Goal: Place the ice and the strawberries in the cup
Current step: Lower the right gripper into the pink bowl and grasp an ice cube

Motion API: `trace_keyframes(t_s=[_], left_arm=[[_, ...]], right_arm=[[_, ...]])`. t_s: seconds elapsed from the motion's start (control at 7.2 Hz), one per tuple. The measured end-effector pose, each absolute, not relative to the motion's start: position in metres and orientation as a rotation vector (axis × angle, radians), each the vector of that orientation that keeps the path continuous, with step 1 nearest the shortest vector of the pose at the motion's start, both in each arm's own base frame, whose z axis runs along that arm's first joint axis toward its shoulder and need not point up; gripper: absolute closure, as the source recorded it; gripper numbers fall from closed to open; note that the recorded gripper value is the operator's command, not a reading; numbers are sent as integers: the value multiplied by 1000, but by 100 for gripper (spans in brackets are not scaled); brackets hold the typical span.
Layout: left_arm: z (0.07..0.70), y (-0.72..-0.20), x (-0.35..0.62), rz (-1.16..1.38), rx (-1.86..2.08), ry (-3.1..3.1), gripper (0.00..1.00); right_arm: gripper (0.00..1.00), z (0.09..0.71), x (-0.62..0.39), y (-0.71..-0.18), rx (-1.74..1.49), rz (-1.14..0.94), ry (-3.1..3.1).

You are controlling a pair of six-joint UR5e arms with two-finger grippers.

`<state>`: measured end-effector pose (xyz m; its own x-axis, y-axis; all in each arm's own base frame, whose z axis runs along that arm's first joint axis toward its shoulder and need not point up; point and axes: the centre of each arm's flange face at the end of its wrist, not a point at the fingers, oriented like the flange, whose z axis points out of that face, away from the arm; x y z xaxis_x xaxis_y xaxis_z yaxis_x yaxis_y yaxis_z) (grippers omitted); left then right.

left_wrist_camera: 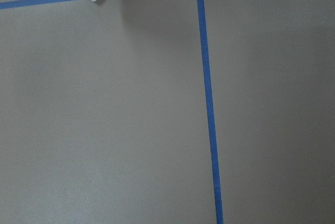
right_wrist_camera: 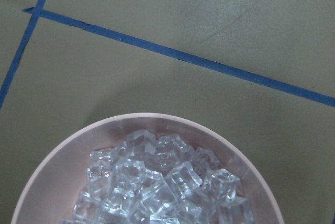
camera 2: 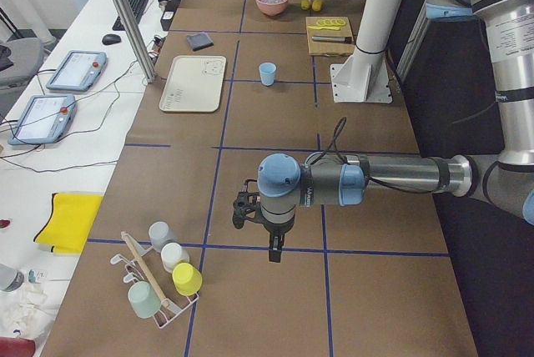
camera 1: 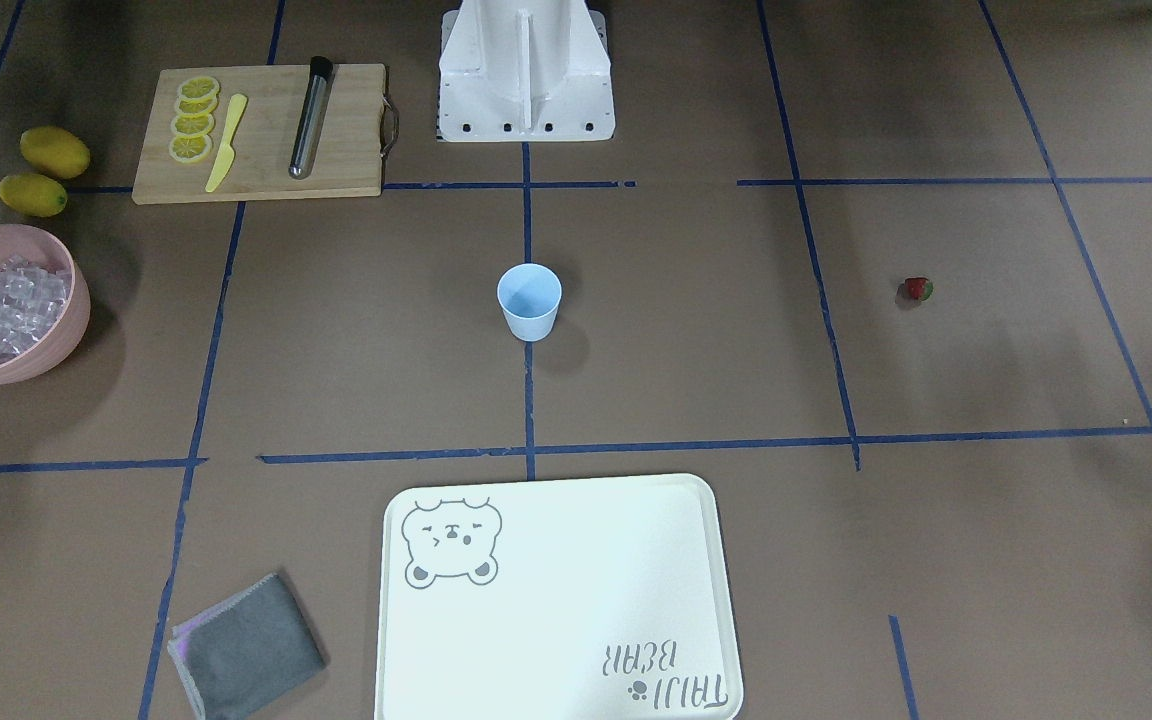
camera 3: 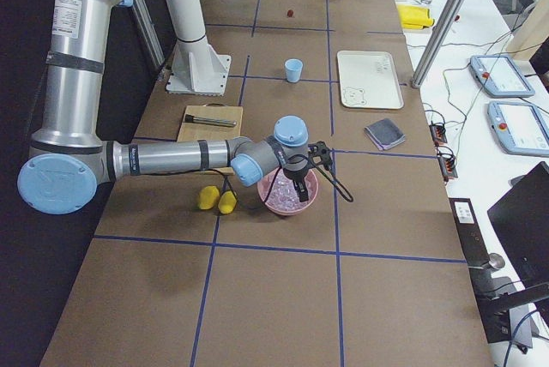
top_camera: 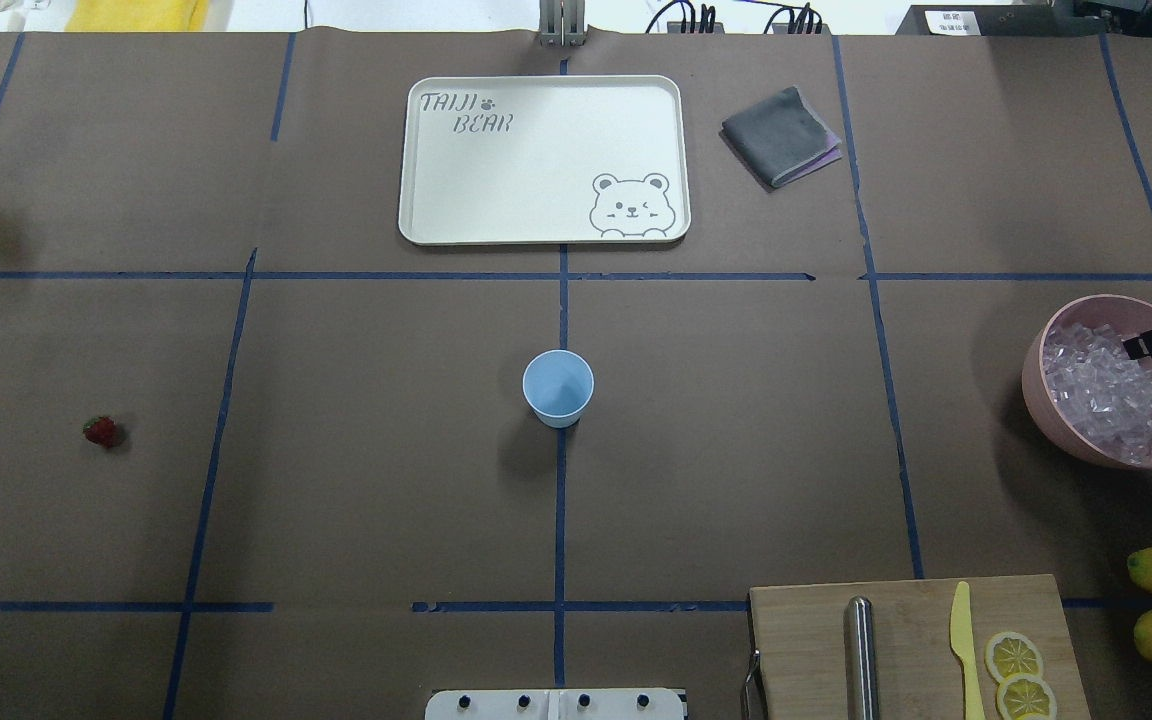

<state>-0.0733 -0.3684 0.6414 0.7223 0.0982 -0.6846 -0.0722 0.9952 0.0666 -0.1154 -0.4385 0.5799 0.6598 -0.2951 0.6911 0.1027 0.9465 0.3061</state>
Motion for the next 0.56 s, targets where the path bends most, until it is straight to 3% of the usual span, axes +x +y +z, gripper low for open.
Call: trace_keyframes(t_s=[0.56], left_arm=[[642, -369, -72, 97, 34, 758, 0]], right_arm=[[12, 587, -146, -426, 235, -210, -802]])
